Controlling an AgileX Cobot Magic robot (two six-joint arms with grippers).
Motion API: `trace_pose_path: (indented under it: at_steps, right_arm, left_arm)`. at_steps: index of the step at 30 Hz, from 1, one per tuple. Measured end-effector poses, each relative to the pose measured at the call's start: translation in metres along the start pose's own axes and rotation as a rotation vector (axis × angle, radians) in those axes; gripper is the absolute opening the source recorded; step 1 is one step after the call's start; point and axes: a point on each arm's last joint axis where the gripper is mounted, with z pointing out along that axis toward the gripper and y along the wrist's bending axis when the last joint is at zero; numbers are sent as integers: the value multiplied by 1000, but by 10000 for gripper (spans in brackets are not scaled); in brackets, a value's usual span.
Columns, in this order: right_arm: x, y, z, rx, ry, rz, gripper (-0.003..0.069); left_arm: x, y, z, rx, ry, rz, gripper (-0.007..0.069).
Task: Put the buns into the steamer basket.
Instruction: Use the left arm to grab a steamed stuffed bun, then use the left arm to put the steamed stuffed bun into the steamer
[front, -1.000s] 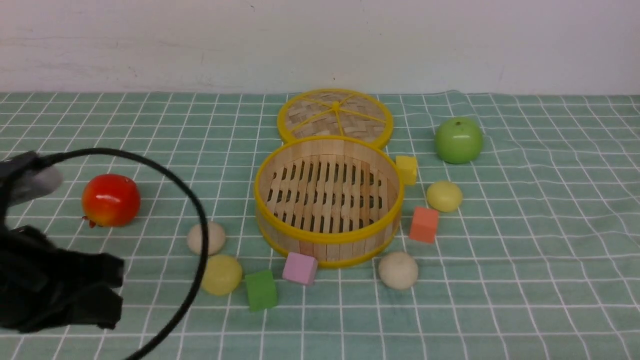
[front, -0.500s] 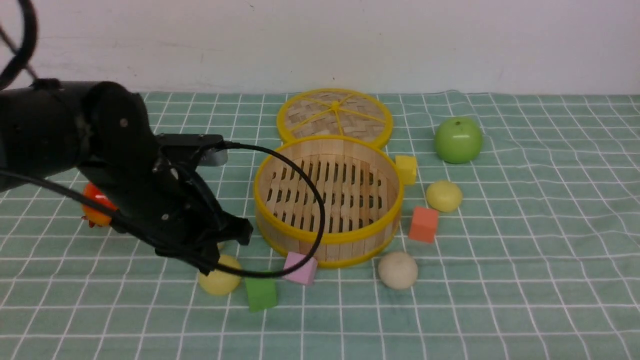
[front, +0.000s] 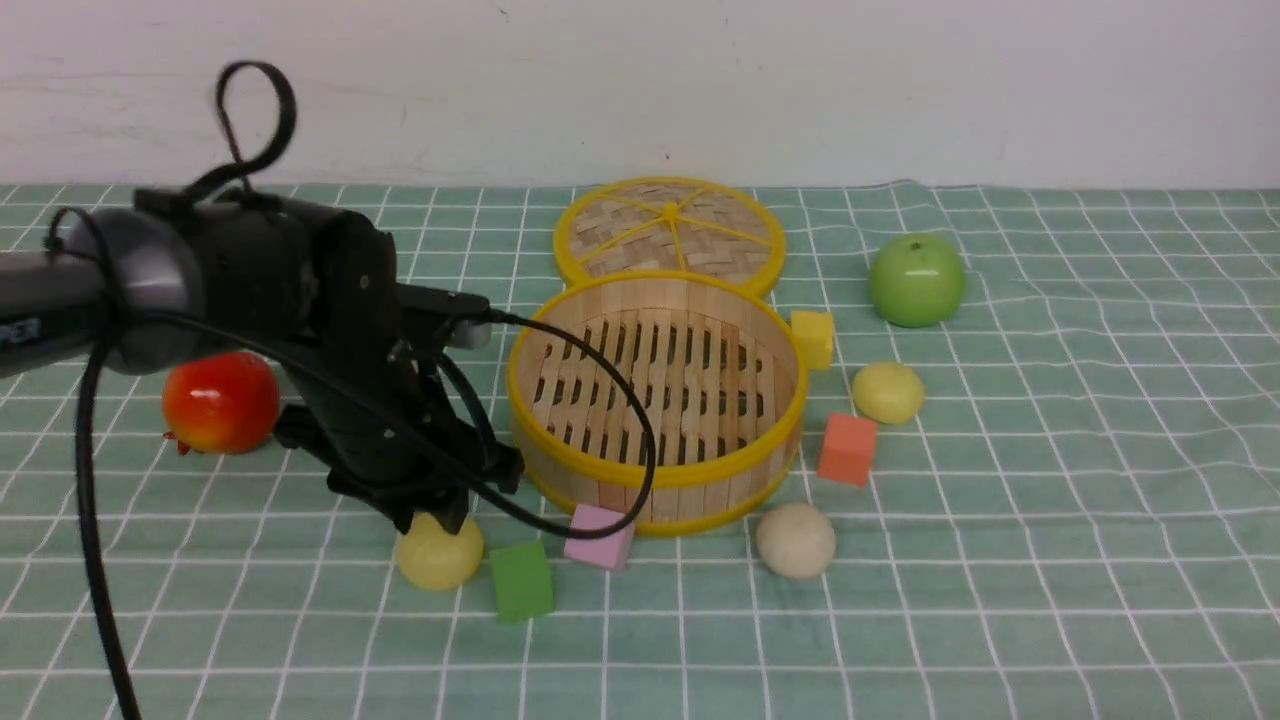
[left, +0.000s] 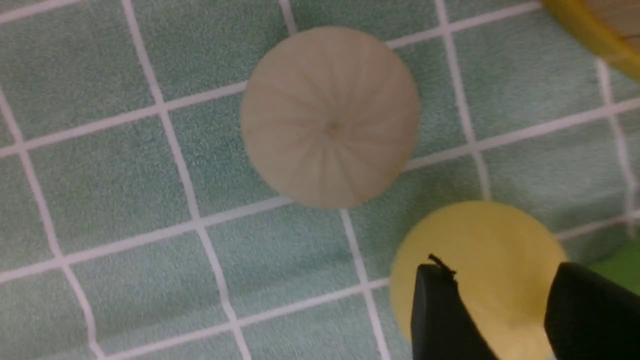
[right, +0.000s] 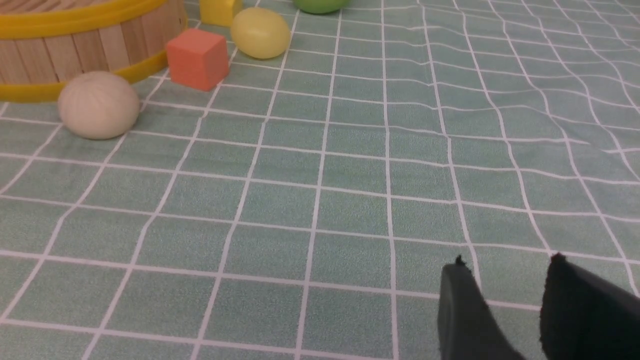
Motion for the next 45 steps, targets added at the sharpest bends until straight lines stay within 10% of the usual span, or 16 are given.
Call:
trace_pose_path:
  at_steps: [9, 16, 28, 39, 45]
  right_arm:
    - [0, 0, 0, 0, 0, 0, 240]
    - [0, 0, 0, 0, 0, 0, 240]
    - [0, 0, 0, 0, 0, 0, 240]
    - [0, 0, 0, 0, 0, 0, 240]
    - [0, 0, 0, 0, 0, 0, 240]
  left_arm:
    - [-2, 1, 16, -9, 7, -21, 251]
    - [2, -5, -3, 57, 26, -61, -12]
    - [-30, -29, -98, 330, -310, -41, -13]
    - [-57, -37, -9, 368, -283, 13, 23]
    - [-60, -38, -6, 368, -279, 19, 209]
